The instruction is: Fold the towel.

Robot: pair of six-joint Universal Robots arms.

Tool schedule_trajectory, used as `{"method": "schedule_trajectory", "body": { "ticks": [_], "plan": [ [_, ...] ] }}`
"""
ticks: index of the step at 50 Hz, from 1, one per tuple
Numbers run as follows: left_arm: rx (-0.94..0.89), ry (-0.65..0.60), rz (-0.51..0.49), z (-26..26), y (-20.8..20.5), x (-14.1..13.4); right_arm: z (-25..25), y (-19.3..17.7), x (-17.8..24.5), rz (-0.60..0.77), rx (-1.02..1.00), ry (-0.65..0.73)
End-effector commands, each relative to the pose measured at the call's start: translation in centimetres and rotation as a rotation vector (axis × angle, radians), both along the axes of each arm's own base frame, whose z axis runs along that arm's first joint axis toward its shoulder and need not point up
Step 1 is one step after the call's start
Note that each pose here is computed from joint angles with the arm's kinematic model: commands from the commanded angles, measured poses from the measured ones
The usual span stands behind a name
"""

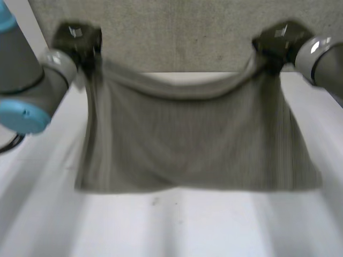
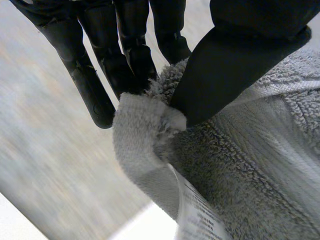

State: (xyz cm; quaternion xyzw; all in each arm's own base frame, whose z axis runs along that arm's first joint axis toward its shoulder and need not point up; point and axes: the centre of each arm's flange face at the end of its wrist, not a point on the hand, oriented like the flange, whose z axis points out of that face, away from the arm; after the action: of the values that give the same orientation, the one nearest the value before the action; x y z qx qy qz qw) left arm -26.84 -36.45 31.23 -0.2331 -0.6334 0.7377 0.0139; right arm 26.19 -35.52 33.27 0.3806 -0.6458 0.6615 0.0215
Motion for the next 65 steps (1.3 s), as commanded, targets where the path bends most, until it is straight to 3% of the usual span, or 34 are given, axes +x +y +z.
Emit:
{"method": "schedule_trajectory", "body": {
  "ticks": [1, 5, 8, 13, 20, 23, 31, 43, 56, 61, 65],
  "plan": [
    [-0.337, 0.290, 0.041, 10.7, -0.8, 0.5, 9.6, -1.5, -0.7, -0.061, -0.373, -0.342],
    [-0.333, 0.324, 0.034, 11.6, -0.1, 0.9, 10.5, -0.6, -0.9, -0.055, -0.379, -0.365],
    [-0.234, 0.291, 0.046, 9.0, -0.2, 1.1, 8.4, -0.6, -0.9, -0.063, -0.291, -0.336],
    [-0.014, 0.201, 0.075, 1.5, 0.2, 1.7, 1.9, 0.2, -0.8, -0.066, -0.078, -0.215],
    [0.153, 0.128, 0.104, -6.5, 1.1, 2.6, -6.3, 1.6, -0.8, -0.051, 0.134, -0.041],
    [0.221, 0.072, 0.111, -11.2, 2.2, 2.9, -13.3, 2.4, -0.9, -0.035, 0.294, 0.052],
    [0.276, -0.043, 0.114, -14.4, 4.1, 3.6, -18.3, 5.4, -1.7, -0.017, 0.446, 0.151],
    [0.258, -0.038, 0.080, -12.5, 6.7, 4.8, -15.0, 11.1, -3.6, 0.033, 0.388, 0.226],
    [0.273, -0.042, 0.070, -12.6, 7.4, 5.3, -8.8, 9.4, -2.5, 0.101, 0.151, 0.155],
    [0.277, -0.043, 0.072, -12.7, 7.5, 5.4, -9.9, 7.9, -0.8, 0.213, 0.156, 0.172],
    [0.278, -0.040, 0.077, -12.7, 7.4, 5.5, -11.5, 6.5, 0.3, 0.290, 0.154, 0.263]
  ]
}}
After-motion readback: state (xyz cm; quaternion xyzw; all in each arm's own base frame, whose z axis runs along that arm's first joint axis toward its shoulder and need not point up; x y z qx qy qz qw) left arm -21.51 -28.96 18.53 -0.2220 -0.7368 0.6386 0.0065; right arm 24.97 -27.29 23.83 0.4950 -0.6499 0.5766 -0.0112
